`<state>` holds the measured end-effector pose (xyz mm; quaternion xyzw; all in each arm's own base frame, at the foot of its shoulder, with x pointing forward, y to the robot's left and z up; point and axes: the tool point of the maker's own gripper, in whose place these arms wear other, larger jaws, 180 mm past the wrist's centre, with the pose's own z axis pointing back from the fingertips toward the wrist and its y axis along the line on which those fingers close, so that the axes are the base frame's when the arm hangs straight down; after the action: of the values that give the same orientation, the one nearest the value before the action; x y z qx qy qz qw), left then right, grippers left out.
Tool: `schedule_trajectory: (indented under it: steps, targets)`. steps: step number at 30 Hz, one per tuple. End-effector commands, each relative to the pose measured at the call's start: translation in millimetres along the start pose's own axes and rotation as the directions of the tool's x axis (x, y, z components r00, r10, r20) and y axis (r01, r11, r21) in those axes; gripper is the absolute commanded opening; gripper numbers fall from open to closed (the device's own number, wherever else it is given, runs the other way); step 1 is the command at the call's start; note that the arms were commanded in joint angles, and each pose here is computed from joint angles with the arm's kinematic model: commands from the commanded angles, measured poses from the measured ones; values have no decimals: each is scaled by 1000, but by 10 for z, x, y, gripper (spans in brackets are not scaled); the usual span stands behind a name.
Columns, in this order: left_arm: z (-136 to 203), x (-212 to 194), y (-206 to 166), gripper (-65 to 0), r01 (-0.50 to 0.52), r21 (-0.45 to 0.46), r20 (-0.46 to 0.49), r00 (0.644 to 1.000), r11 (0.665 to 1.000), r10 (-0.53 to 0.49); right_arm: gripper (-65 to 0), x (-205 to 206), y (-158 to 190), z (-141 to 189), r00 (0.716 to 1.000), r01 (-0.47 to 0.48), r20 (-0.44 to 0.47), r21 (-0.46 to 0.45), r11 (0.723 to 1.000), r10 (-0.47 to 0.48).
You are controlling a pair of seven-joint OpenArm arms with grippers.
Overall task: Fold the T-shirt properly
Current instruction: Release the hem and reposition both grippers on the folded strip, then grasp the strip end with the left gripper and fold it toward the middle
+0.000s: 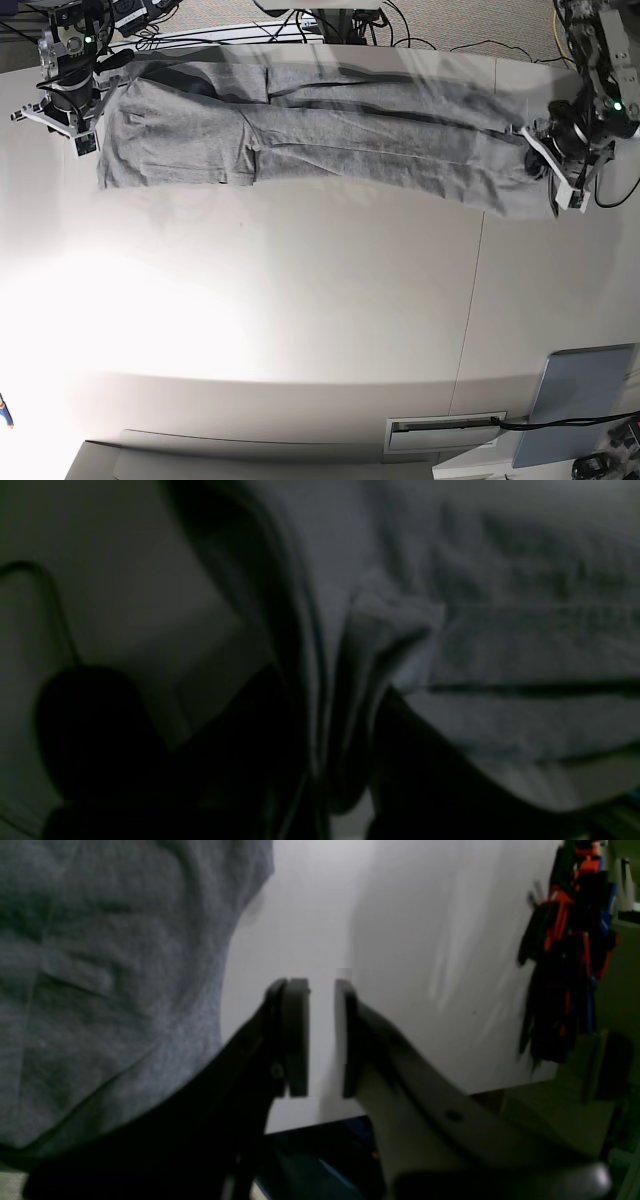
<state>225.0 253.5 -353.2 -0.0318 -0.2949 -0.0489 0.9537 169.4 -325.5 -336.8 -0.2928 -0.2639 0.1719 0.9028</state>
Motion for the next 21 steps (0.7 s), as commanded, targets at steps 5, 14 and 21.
schedule_trajectory:
  steps: [5, 14, 21]
  targets:
    - [355, 145, -511, -650, 35, -40, 132, 991, 999, -30, -550, 96, -103, 21, 999, -3, 38, -31, 1000, 4]
    - [449, 89, -1882, -650, 57, -344, 179, 984, 937, 6, -550, 101, -67, 21, 999, 14, 41, -10, 1000, -13]
    - [430, 193, -2590, -650, 96, -436, 222, 975, 895, 4, -550, 101, -68, 21, 999, 13, 41, -11, 1000, -13]
